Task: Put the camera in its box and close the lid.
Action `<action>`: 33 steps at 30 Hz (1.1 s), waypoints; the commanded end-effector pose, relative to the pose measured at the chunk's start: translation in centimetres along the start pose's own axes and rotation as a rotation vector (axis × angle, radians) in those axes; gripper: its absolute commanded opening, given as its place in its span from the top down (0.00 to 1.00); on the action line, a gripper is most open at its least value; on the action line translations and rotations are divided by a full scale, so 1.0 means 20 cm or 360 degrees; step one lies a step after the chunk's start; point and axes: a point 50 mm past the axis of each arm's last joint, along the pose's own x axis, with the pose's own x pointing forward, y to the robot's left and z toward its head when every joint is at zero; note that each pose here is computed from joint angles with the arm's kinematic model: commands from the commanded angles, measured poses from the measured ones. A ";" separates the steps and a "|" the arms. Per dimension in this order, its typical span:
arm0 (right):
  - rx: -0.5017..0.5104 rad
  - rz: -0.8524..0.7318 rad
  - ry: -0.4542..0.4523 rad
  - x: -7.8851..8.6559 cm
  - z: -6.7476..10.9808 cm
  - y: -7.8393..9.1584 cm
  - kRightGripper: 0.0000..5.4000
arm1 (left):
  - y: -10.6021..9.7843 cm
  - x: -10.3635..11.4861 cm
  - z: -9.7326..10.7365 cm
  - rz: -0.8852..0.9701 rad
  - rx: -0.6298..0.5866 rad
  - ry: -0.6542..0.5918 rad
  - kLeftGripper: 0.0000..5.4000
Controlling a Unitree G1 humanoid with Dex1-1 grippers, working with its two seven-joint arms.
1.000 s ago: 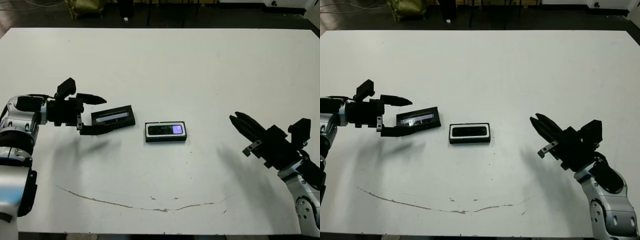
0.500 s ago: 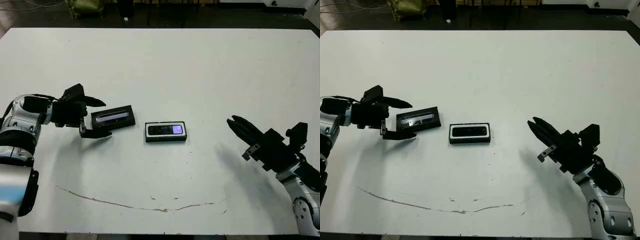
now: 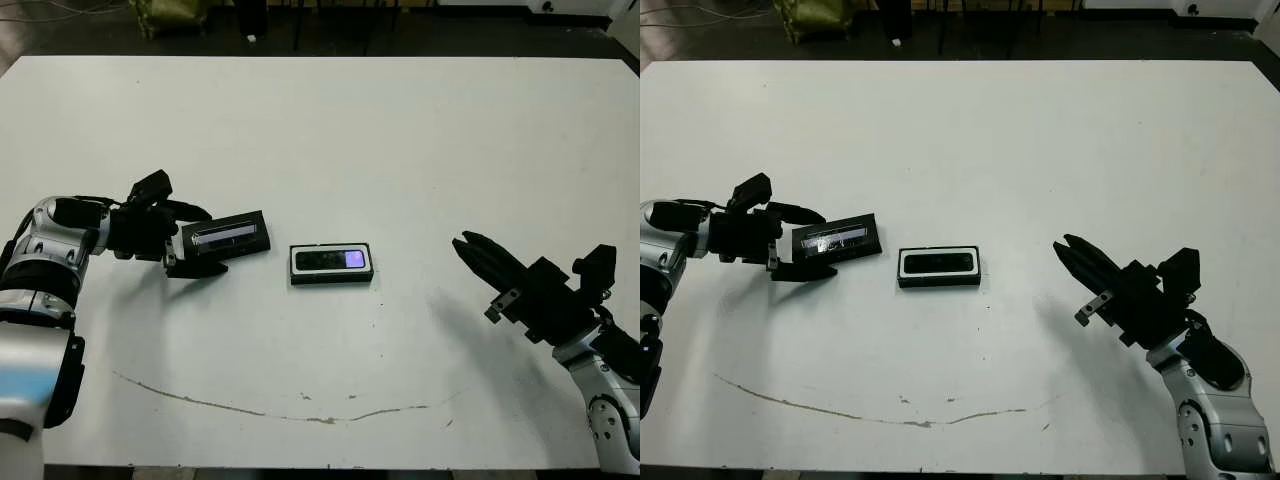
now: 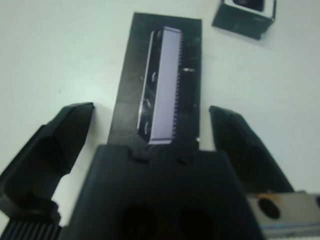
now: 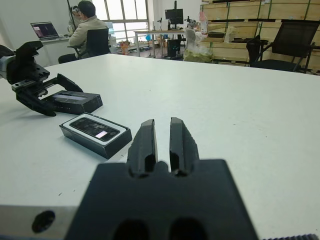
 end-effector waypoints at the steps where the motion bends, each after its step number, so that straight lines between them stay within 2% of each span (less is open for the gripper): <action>1: 0.0028 -0.0005 0.0055 -0.01 -0.01 0.00 1.00 | -0.03 0.00 -0.09 -0.0003 -0.0054 0.0140 0.12; 6: 0.0023 -0.0009 0.0055 -0.02 -0.02 0.00 1.00 | -0.03 -0.01 -0.11 -0.0026 -0.0067 0.0204 0.35; 11: 0.0032 0.0005 0.0036 -0.01 -0.03 -0.01 1.00 | -0.03 -0.05 -0.15 0.0041 -0.0186 0.0214 0.54; 17: -0.0002 -0.0001 0.0055 -0.01 -0.04 -0.01 1.00 | -0.02 -0.08 -0.12 0.0015 -0.0204 0.0141 0.56; 21: 0.0036 -0.0002 0.0058 -0.01 -0.05 -0.01 1.00 | -0.02 -0.11 -0.03 -0.0002 -0.0105 -0.0098 0.56; 27: -0.0006 -0.0020 0.0099 -0.01 -0.06 -0.01 1.00 | -0.01 -0.14 0.09 0.0100 -0.0050 -0.0414 0.56; 30: -0.0032 -0.0024 0.0105 -0.02 -0.06 -0.01 1.00 | -0.04 -0.13 0.16 0.0102 0.0022 -0.0524 0.56; 33: -0.0046 -0.0021 0.0071 -0.01 -0.07 -0.01 1.00 | -0.12 -0.07 0.20 0.0125 0.0099 -0.0647 0.56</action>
